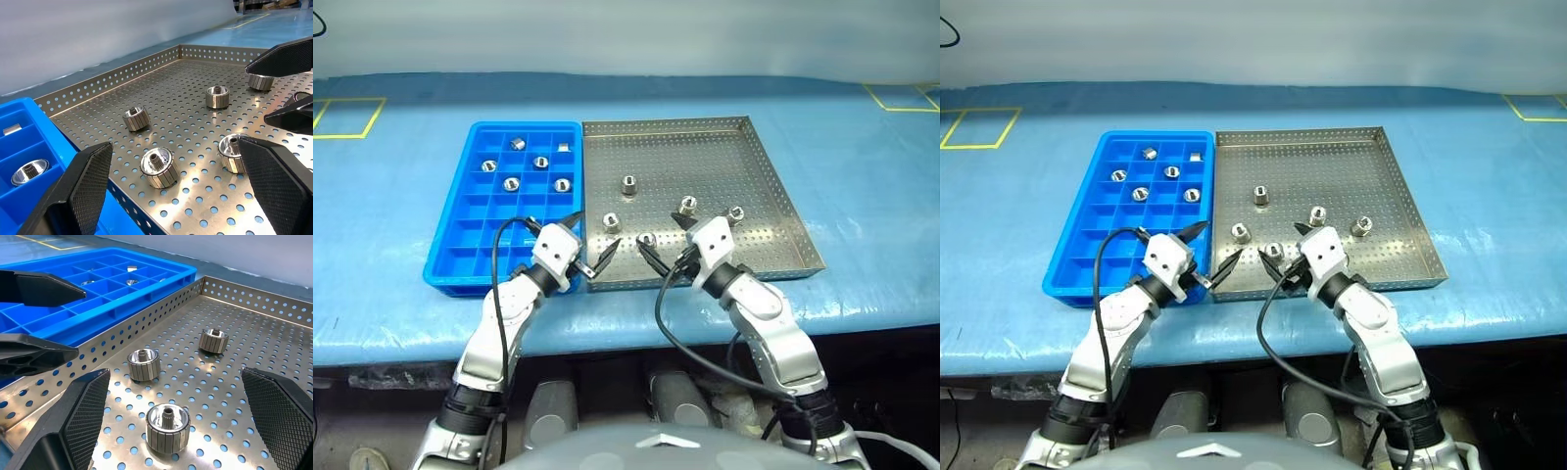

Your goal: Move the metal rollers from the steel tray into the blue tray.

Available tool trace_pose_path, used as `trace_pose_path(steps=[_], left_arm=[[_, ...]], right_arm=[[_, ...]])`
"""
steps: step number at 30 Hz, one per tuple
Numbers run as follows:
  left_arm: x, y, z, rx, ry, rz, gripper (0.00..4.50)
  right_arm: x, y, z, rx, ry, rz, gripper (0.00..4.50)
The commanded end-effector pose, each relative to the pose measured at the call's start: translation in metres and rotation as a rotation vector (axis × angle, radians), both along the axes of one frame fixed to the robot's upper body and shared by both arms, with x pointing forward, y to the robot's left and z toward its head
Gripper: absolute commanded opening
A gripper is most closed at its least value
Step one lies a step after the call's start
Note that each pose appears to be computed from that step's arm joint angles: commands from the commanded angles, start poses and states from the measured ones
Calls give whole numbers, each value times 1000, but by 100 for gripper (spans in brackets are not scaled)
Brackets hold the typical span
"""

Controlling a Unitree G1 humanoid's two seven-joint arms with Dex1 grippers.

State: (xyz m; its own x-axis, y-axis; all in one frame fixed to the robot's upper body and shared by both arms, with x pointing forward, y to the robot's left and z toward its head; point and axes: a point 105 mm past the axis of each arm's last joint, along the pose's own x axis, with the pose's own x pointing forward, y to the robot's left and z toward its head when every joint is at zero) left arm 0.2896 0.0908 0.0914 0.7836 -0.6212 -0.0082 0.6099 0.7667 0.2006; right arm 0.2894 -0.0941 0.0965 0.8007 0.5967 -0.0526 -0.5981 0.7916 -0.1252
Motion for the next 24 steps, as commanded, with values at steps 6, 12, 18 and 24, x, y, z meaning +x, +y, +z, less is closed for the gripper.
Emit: trace_pose_path(steps=[6,12,18,24], left_arm=[[-5,-1,23,-42,-74,-42,446],[-5,0,24,-51,-72,-47,446],[-3,0,27,-41,-84,-38,446],[3,-11,42,4,-92,-56,446]], right_arm=[[-3,1,22,45,-67,38,450],[-7,2,23,84,-44,80,450],[-6,0,26,92,-60,53,450],[-4,0,25,80,-62,43,450]])
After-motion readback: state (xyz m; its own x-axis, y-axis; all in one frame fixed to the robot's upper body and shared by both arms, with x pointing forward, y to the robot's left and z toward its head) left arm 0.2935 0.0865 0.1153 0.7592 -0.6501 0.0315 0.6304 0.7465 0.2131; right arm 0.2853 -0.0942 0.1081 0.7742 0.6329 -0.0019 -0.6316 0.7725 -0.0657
